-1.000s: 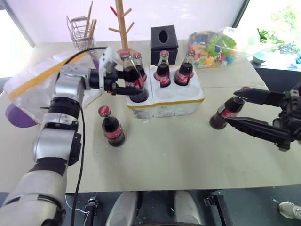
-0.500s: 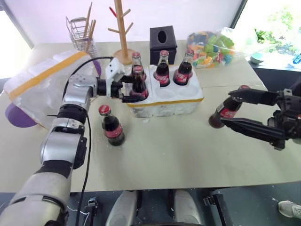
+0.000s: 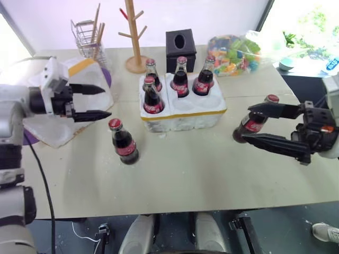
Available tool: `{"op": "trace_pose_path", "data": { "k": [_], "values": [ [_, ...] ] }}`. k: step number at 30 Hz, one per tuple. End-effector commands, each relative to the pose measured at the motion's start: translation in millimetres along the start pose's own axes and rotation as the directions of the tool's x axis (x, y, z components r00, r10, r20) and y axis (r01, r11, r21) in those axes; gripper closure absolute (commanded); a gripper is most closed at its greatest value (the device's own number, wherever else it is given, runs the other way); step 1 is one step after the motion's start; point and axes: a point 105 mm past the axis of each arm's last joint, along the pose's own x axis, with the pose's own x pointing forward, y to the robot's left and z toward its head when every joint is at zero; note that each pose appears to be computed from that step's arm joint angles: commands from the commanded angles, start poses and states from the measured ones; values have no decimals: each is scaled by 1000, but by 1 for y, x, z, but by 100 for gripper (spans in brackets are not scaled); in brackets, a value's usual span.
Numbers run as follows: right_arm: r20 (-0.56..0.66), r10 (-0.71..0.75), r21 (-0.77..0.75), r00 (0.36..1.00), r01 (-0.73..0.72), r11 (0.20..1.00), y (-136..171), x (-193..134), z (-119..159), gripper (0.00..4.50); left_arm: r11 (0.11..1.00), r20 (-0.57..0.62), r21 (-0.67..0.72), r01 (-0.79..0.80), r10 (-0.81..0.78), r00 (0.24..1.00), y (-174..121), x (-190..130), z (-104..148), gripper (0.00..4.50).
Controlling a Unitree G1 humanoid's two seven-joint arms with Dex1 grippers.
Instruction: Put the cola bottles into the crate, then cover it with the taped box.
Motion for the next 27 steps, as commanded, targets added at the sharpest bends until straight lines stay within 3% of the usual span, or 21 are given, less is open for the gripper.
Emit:
{"op": "trace_pose_path", "data": {
  "k": [1, 10, 18, 22, 24, 27],
  "values": [
    [-21, 31, -62, 999, -32, 998, 2, -1, 3, 0, 998, -30, 8, 60, -60, 998, -25, -11, 4, 2],
    [-35, 52, -73, 998, -54, 996, 2, 1, 2, 0, 986, -49, -27, 162, -163, 985, -59, 18, -20, 2],
    [-11, 25, -63, 1000, -26, 998, 2, -3, 10, 0, 991, -36, -10, 135, -135, 990, -57, 52, -41, 2],
    [-8, 12, -66, 1000, -13, 998, 5, -2, 11, 0, 997, 37, -21, 75, -74, 997, -48, 78, -45, 2],
    [-6, 3, -66, 1000, -3, 998, 5, -3, 11, 0, 993, 69, -34, 111, -108, 992, -53, 79, -41, 54],
    [-10, -1, -64, 1000, 0, 998, 5, -3, 10, 0, 988, 97, -34, 149, -145, 985, -58, 77, -27, 171]
  ]
}}
